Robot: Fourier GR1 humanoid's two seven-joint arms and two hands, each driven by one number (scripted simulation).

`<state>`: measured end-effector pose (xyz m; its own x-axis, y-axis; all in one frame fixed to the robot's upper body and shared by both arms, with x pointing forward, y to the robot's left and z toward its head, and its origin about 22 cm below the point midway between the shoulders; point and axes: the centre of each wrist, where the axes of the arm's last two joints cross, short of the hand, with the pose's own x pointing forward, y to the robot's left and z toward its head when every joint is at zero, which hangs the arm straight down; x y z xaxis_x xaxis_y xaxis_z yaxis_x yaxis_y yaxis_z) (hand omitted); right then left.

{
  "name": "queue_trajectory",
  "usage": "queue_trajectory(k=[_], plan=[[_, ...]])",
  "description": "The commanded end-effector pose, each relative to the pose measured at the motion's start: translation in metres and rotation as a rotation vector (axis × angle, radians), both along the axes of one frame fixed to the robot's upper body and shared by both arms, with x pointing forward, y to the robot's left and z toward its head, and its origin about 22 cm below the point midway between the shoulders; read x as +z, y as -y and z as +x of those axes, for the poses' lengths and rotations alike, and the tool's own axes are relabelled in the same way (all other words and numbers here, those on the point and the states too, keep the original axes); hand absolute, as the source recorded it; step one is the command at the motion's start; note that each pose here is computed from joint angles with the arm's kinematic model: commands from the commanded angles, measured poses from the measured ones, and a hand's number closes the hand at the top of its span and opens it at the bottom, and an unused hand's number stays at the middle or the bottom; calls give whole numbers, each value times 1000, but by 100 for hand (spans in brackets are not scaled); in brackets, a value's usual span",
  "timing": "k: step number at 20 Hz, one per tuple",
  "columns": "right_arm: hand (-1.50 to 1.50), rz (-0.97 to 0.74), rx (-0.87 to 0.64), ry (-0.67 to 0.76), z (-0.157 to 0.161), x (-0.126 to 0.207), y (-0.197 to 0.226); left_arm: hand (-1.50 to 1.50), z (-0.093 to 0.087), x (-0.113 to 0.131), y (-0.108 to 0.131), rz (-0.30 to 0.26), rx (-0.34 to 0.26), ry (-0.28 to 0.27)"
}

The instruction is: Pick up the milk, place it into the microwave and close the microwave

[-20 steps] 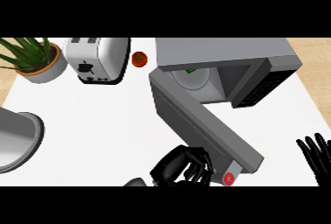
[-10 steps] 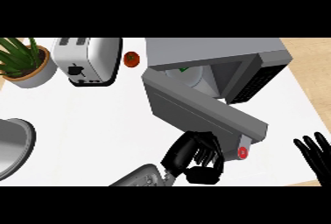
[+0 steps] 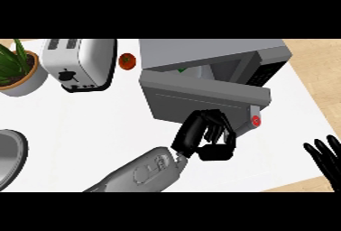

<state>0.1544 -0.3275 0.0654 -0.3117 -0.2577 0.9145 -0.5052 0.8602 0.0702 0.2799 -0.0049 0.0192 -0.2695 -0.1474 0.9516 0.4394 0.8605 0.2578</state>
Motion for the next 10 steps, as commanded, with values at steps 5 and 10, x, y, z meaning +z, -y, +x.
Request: queue_trajectory(k=[5,10], plan=[[-150,2,4,-6,0,16,-2,150,43,25,2,-39,114,31],[-150,10,-3,-4,4,27,-4,150,59,32,-1,-82,135,-4]])
